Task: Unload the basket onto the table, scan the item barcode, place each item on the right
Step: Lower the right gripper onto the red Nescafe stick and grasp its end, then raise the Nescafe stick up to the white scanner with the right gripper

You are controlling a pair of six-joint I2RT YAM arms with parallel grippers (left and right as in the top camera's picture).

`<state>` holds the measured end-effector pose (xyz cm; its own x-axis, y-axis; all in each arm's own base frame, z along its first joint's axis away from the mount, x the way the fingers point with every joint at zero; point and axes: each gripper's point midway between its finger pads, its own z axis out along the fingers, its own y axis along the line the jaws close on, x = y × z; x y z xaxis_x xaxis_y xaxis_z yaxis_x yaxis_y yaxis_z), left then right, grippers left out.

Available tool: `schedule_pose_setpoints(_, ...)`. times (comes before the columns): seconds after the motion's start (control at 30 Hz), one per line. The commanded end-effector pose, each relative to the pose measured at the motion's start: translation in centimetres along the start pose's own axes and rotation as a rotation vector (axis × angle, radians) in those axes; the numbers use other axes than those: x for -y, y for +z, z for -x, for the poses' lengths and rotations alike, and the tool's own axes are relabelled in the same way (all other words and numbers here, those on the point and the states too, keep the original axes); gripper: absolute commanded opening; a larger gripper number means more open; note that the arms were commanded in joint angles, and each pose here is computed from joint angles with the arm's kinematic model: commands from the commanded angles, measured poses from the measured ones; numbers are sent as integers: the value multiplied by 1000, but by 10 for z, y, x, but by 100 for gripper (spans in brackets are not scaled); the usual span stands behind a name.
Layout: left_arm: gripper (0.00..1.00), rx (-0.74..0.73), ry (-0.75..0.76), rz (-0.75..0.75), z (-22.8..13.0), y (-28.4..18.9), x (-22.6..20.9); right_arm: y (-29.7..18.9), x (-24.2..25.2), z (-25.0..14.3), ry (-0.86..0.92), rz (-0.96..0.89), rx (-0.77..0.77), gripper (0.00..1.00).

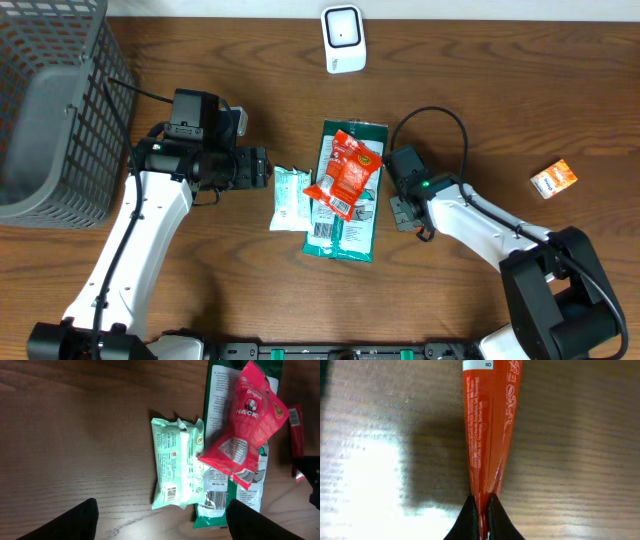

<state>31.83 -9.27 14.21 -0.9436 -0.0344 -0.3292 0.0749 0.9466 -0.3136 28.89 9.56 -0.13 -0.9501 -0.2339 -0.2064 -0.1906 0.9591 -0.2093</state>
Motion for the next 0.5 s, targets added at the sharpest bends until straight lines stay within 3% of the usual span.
schedule_pose_setpoints(0.0, 82, 17, -2, 4, 4, -5, 1, -10, -13, -4, 28, 122, -45, 1)
schedule_pose_setpoints(0.47, 82, 17, -2, 4, 4, -5, 1, -81, -15, 27, 131, 482, 122, 1)
